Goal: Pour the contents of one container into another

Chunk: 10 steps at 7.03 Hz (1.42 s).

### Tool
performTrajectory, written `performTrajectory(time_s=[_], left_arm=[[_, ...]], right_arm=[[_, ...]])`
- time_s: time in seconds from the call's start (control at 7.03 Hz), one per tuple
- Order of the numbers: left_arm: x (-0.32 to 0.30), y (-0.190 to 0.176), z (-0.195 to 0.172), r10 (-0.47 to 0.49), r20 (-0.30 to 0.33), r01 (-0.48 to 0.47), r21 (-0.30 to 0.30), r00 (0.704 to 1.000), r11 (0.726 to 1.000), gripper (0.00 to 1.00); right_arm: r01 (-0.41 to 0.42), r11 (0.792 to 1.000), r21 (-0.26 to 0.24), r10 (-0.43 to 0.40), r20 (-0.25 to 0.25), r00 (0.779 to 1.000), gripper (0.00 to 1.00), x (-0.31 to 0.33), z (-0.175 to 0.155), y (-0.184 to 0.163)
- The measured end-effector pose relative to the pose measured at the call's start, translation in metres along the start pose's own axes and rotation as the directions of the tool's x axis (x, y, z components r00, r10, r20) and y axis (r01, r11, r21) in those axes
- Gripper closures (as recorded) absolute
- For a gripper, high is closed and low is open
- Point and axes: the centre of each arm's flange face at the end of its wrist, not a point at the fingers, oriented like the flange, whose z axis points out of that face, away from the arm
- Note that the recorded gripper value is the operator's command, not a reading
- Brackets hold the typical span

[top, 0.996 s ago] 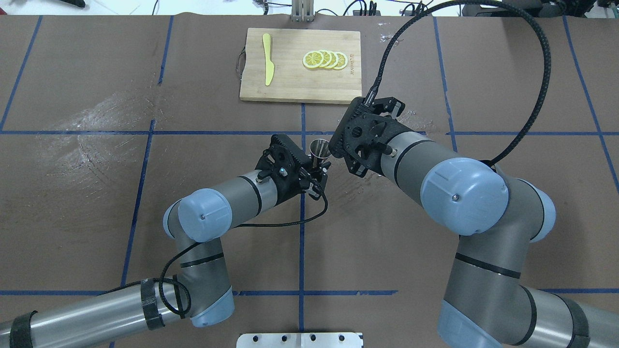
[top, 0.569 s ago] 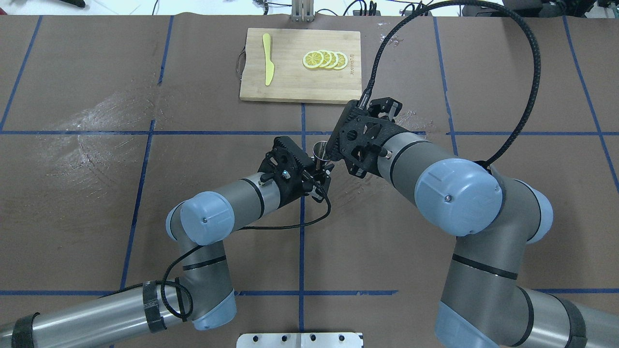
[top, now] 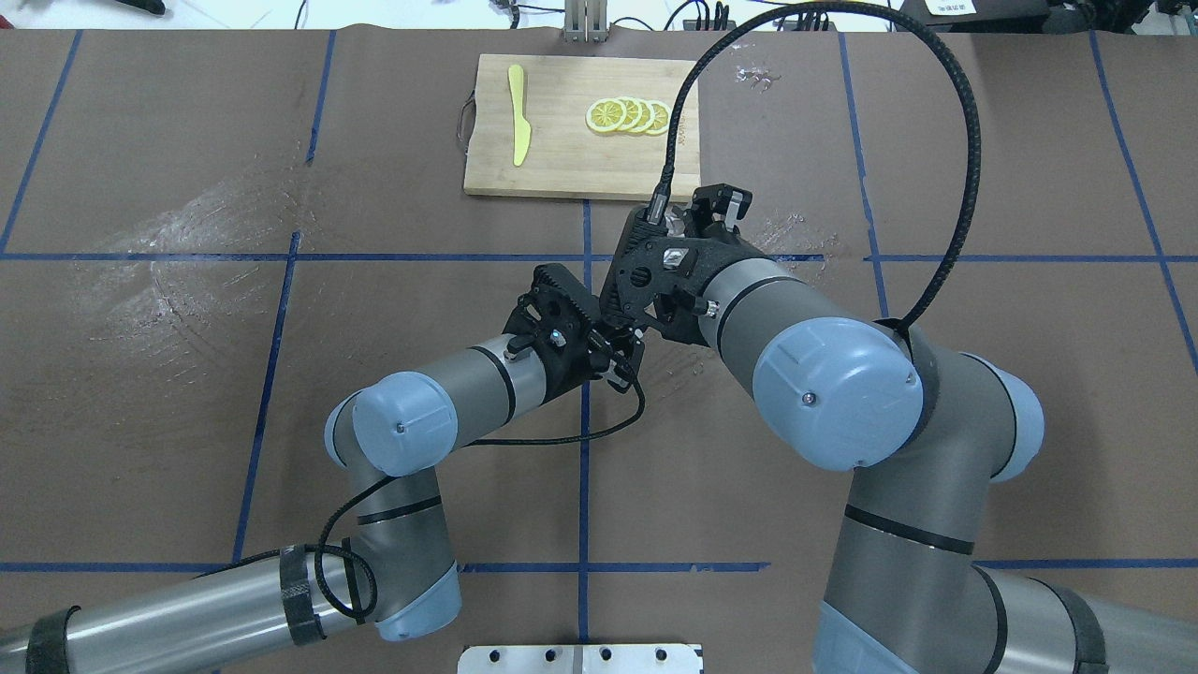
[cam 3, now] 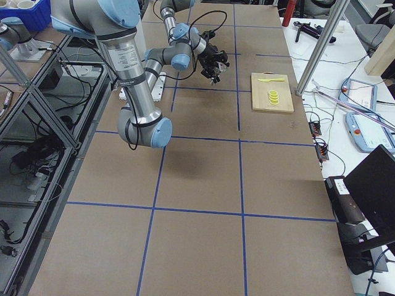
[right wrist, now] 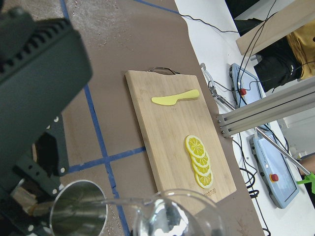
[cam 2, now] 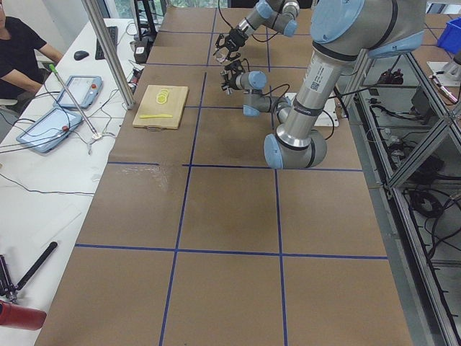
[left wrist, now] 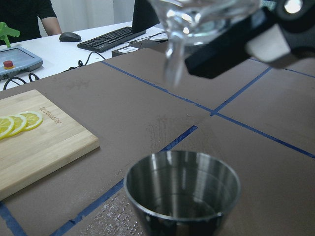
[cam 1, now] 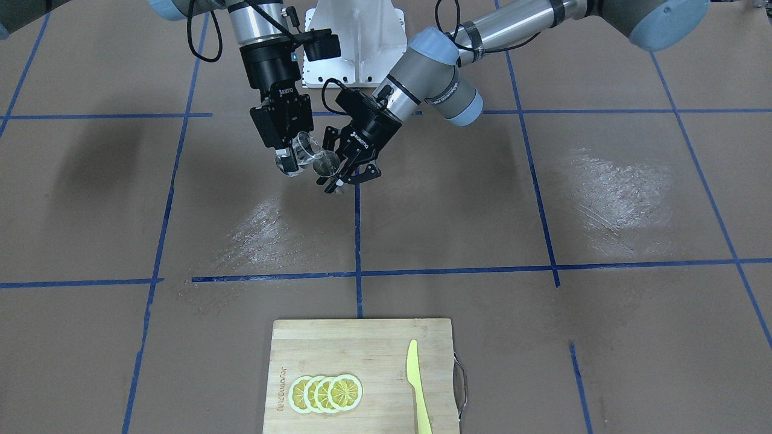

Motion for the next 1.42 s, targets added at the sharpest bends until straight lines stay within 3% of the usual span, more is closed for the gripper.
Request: performTrajectory(time_s=[0.43,0.85,1.42], left_arm=[[-0.0002,-0.0014,0.0001,0.0,0.0,0.0,0.002,1.0,1.0,1.0],[-0.0009,-0.0007,0.0,0.0,0.001,0.0,0.001,1.0,1.0,1.0],[-0.0011,-0.0001,0.0002,-0.001,0.001,0.001,0.001,1.0,1.0,1.0]], right_arm=[[0.067,0.998,-0.021,-0.067,-0.028,0.997,1.0,-0.0007,-0.0001,0.0005],[0.208,0.977,-0.041,-0.211,-0.067,0.975,1.0,0.0032,-0.0011,-0.0005],[0.257,0.966,-0.043,-0.259,-0.077,0.963,1.0,0.0043,-0.0031,-0.0033]])
